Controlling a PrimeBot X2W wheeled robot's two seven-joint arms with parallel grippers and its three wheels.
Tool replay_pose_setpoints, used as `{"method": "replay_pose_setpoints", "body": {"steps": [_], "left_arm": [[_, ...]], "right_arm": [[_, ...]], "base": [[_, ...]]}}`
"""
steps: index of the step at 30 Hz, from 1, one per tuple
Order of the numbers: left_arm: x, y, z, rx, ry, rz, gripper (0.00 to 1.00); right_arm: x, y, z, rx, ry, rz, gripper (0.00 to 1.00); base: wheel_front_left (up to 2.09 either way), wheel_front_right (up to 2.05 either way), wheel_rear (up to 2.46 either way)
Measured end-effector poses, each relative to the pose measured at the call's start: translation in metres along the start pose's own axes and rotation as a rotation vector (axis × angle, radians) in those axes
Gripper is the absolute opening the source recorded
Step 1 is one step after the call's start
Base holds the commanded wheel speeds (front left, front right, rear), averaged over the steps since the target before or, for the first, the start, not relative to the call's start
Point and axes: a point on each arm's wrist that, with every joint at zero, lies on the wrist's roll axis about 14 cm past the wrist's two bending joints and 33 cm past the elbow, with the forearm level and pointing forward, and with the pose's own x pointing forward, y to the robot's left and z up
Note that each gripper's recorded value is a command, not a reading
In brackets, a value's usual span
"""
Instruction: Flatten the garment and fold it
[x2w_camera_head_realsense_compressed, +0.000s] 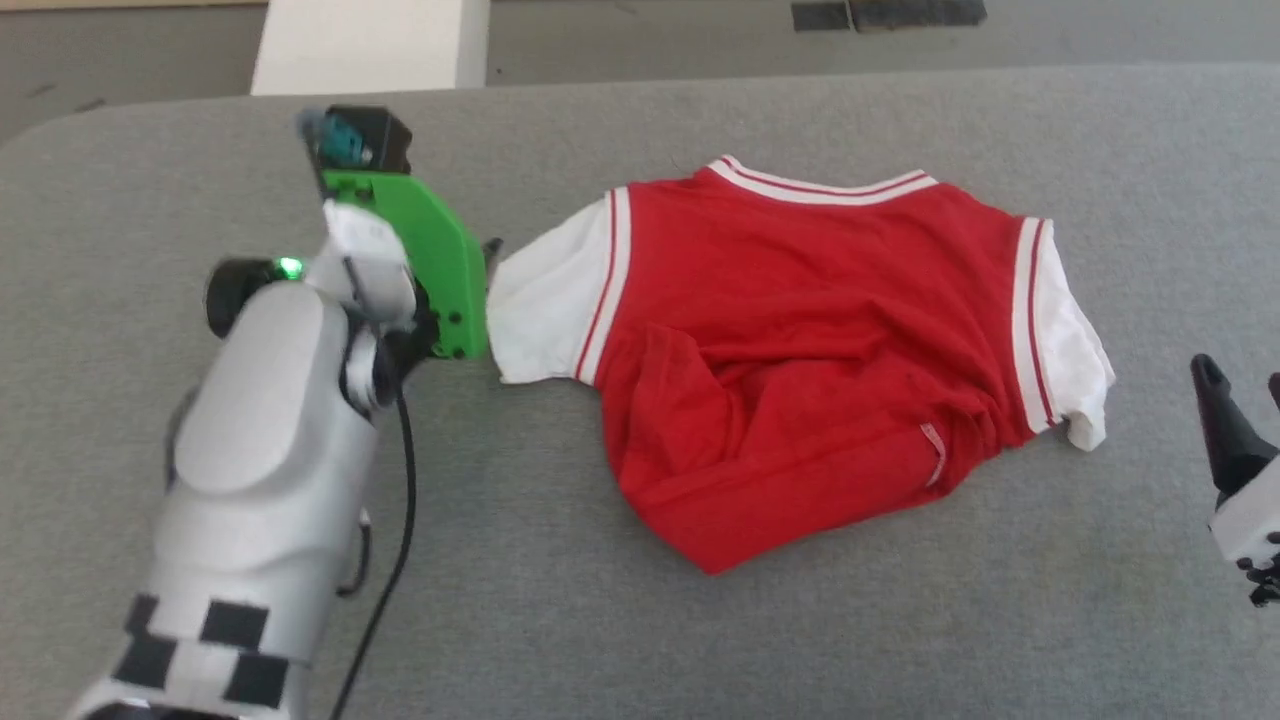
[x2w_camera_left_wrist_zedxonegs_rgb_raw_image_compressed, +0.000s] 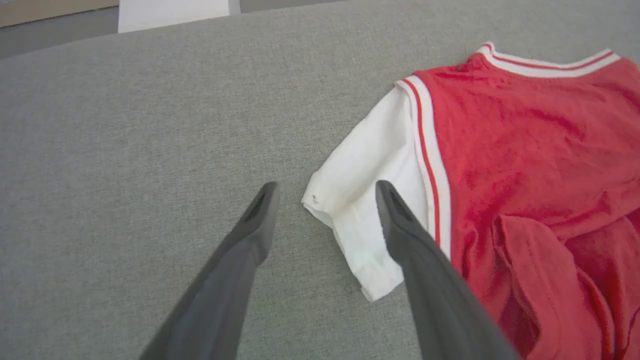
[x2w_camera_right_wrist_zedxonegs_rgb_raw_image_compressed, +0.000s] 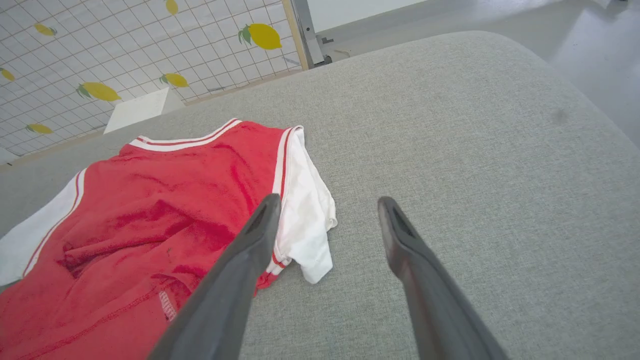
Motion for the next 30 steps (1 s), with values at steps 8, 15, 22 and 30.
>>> {"method": "replay_pose_setpoints", "body": {"steps": [8,15,22,30], "left_arm": [[0.044,0.009,-0.040,0.178,0.274,0.032,1.00],[0.069,0.007,-0.069,0.218,0.389,0.012,1.00],[0.076,-0.005,-0.073,0.148,0.404,-0.056,0.00],[0.068,0.013,-0.036,-0.164,0.192,-0.074,0.00]], "right_arm": [[0.007,-0.024,-0.017,0.019,0.026,-0.067,1.00],[0.010,-0.042,-0.030,0.021,0.056,-0.121,1.00],[0.017,-0.041,-0.032,0.016,0.064,-0.120,1.00],[0.024,-0.026,-0.028,-0.057,0.092,-0.103,1.00]], "base": [[0.00,0.00,0.00],[0.00,0.00,0.00],[0.00,0.00,0.00],[0.00,0.00,0.00]]}}
